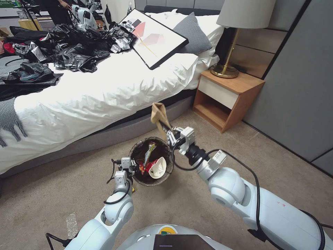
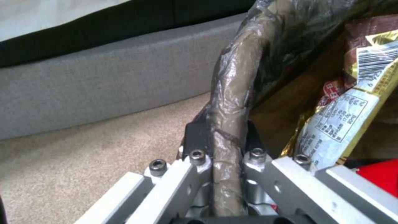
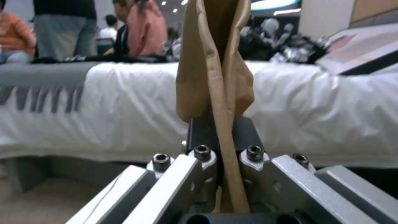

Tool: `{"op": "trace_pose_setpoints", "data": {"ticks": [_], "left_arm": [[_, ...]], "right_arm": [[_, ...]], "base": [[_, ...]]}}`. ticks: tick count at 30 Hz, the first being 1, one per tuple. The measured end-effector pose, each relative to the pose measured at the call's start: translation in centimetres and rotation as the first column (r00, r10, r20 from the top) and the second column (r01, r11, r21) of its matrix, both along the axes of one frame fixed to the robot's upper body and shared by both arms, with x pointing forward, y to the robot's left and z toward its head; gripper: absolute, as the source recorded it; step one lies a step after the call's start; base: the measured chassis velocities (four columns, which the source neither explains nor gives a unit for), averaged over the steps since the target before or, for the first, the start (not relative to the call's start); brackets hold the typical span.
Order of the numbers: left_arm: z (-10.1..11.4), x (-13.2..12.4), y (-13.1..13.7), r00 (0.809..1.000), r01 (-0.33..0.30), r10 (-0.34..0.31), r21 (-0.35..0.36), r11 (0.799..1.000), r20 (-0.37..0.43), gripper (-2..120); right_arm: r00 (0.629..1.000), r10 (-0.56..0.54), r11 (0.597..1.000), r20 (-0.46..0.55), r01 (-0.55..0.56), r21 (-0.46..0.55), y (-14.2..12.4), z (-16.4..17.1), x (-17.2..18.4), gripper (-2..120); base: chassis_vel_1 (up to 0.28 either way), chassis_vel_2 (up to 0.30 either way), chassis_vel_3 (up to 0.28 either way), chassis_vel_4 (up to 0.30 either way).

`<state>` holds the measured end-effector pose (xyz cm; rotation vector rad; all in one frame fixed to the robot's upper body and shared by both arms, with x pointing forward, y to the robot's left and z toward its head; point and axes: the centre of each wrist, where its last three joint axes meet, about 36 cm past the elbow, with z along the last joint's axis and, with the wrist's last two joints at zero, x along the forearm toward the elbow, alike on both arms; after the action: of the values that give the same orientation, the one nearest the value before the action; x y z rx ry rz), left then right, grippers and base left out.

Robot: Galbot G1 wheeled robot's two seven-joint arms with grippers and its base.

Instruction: Pick up the trash bin, then pick up the garbage from the floor and place it into the trash bin.

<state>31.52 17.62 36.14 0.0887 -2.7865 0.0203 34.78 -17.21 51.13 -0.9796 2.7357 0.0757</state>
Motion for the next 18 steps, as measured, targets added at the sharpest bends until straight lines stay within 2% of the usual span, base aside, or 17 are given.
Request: {"op": "trace_pose_setpoints", "data": {"ticks": [6,10,13,18], "left_arm": [[0.0,0.3,-0.2,1.000,0.002,-0.002,-0.001,1.000,0.001,2],[-0.1,0.4,-0.2,1.000,0.002,-0.002,-0.001,1.000,0.002,2],[-0.1,0.4,-0.3,1.000,0.002,-0.002,-0.001,1.000,0.002,2],[0.0,0.4,-0.2,1.000,0.001,-0.001,-0.002,1.000,0.002,2]], "right_arm": [[0.993,0.099,0.994,-0.062,-0.102,-0.043,1.1,-2.3,-1.3,0],[0.990,0.115,0.991,-0.078,-0.120,-0.054,1.5,-3.1,-1.6,0],[0.982,0.146,0.984,-0.121,-0.156,-0.083,2.6,-5.6,-2.0,0],[0.978,0.154,0.981,-0.138,-0.168,-0.096,3.3,-7.0,-1.7,0]], "base": [[0.000,0.000,0.000,0.000],[0.000,0.000,0.000,0.000],[0.000,0.000,0.000,0.000],[0.000,0.000,0.000,0.000]]}}
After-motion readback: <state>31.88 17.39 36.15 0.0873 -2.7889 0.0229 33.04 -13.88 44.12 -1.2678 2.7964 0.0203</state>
